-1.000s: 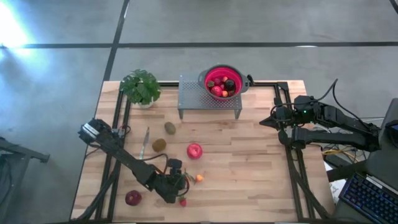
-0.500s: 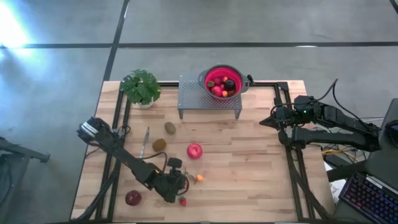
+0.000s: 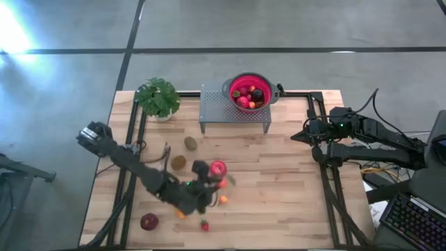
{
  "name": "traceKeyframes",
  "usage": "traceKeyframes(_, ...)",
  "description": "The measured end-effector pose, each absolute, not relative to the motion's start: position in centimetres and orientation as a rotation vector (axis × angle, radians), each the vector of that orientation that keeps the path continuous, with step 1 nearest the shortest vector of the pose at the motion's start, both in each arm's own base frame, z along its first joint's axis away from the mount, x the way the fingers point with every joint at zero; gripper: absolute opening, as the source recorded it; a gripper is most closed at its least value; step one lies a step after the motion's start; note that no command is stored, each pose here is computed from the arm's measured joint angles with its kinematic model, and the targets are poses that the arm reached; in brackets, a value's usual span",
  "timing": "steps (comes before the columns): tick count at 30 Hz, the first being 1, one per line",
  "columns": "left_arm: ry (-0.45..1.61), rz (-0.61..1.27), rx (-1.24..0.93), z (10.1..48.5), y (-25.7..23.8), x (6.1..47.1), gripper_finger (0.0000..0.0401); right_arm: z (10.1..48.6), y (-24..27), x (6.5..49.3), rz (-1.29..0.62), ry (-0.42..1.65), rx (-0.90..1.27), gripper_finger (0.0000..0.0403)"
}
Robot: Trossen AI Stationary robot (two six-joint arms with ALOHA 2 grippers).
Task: Pick & Place Fruit
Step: Put the orange into the strainer bowl on the shelf
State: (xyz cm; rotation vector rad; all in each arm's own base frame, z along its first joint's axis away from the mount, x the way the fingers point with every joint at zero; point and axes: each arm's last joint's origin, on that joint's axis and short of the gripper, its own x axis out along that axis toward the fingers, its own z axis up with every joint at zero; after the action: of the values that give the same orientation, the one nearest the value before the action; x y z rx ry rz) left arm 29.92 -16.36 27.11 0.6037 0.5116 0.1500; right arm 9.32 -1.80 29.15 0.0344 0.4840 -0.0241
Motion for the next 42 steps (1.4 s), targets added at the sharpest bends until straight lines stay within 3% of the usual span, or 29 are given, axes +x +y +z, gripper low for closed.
traceKeyframes(8,0.341,0.287,0.672,33.0,-8.6,34.8,0.0107,29.2,-1.8,9.3,-0.024,0.484,0.034,0.0008)
traceKeyframes(19,0.168,0.37,0.458,39.2,5.5,36.1,0.0108,29.2,-1.8,9.3,-0.025,0.483,0.036,0.0008)
traceKeyframes(28,0.113,0.399,0.345,38.8,13.8,35.1,0.0108,29.2,-1.8,9.3,-0.024,0.484,0.035,0.0008)
traceKeyframes(42,0.213,0.377,0.392,34.3,16.9,37.6,0.0108,29.2,-1.8,9.3,-0.024,0.483,0.034,0.0008)
